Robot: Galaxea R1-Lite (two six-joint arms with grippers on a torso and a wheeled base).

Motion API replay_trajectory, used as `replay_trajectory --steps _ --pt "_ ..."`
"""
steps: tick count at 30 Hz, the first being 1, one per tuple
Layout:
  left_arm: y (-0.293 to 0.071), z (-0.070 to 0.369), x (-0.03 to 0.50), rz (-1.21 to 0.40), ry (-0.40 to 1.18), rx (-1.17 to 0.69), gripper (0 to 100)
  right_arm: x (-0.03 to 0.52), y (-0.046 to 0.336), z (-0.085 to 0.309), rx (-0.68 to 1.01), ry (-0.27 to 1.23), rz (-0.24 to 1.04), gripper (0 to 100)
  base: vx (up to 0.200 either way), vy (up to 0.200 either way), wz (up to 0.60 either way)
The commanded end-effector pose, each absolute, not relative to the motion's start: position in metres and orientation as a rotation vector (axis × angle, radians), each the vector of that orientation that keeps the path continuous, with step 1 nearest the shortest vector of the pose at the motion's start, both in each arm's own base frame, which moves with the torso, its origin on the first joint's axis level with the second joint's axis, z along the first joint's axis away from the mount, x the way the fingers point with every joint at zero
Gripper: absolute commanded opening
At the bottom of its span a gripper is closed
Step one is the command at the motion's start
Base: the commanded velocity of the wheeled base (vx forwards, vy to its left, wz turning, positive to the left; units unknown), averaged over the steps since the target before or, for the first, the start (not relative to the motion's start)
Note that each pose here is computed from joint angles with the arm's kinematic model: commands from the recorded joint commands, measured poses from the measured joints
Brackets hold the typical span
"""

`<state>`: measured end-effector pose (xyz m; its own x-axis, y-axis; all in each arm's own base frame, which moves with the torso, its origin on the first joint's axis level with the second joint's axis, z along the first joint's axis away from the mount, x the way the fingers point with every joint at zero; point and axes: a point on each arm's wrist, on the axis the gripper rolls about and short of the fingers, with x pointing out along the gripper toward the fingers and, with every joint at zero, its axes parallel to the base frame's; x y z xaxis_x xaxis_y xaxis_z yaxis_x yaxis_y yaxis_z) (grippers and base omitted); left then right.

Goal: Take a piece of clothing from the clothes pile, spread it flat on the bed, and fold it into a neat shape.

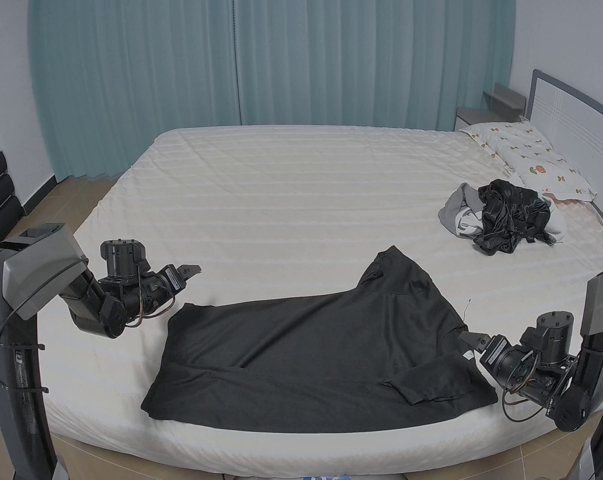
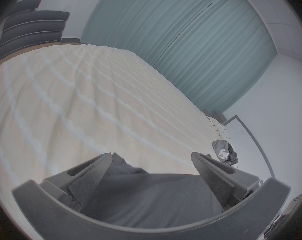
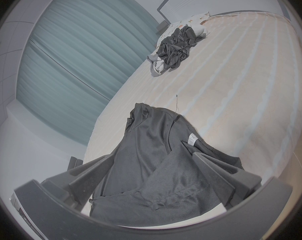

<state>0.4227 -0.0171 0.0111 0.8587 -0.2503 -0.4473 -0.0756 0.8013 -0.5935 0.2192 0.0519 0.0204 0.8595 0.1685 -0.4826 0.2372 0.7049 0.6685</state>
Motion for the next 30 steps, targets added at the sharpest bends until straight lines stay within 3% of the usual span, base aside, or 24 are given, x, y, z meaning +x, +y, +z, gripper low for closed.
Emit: replay_trajectory --steps 1,30 --pt "-0.016 -0.015 0.432 -0.091 0.581 -0.642 100 0.224 0.054 0.011 0.791 0.576 -0.042 100 0.000 0.000 0.00" --pt "-0.023 -0.029 0.427 -0.137 0.635 -0.626 100 0.226 0.056 0.010 0.793 0.577 -0.036 100 0.000 0.000 0.00"
